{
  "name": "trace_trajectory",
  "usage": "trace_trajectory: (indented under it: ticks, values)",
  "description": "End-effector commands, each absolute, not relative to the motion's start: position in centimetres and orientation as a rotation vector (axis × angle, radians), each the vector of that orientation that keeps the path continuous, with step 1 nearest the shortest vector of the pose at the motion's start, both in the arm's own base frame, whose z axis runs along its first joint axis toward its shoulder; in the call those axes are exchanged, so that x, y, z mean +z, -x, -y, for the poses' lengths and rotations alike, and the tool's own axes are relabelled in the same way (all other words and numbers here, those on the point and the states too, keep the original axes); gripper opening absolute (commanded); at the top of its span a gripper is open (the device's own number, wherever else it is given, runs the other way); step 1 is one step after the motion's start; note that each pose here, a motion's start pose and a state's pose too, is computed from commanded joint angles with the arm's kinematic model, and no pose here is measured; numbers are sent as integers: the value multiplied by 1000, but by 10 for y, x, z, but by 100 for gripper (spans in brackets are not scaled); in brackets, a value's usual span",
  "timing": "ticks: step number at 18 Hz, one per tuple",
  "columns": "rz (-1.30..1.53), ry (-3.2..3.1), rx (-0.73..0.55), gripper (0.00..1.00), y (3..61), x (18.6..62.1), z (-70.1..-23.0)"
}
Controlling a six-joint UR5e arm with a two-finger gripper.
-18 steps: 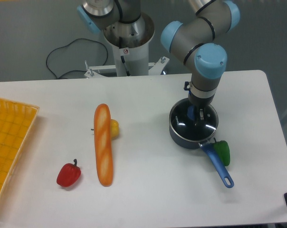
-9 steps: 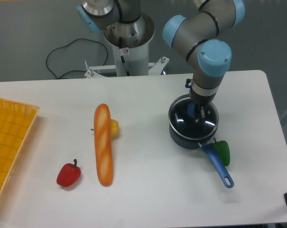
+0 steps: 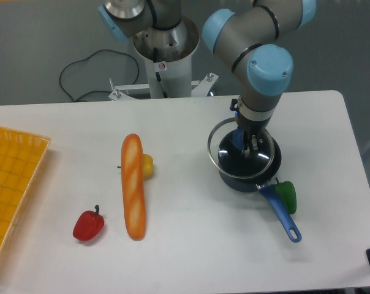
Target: Open the lid
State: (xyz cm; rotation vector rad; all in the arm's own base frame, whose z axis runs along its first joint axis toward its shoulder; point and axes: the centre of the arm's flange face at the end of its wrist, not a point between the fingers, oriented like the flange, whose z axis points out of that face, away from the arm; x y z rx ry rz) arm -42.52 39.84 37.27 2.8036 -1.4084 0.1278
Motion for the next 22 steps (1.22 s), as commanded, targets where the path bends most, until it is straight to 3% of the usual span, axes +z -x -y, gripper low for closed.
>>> trace_trajectory:
  ticks: [8, 22]
  values:
    - [1266, -2869, 92, 59, 396, 380, -440]
    - [1176, -2911, 102, 59, 389, 370, -467]
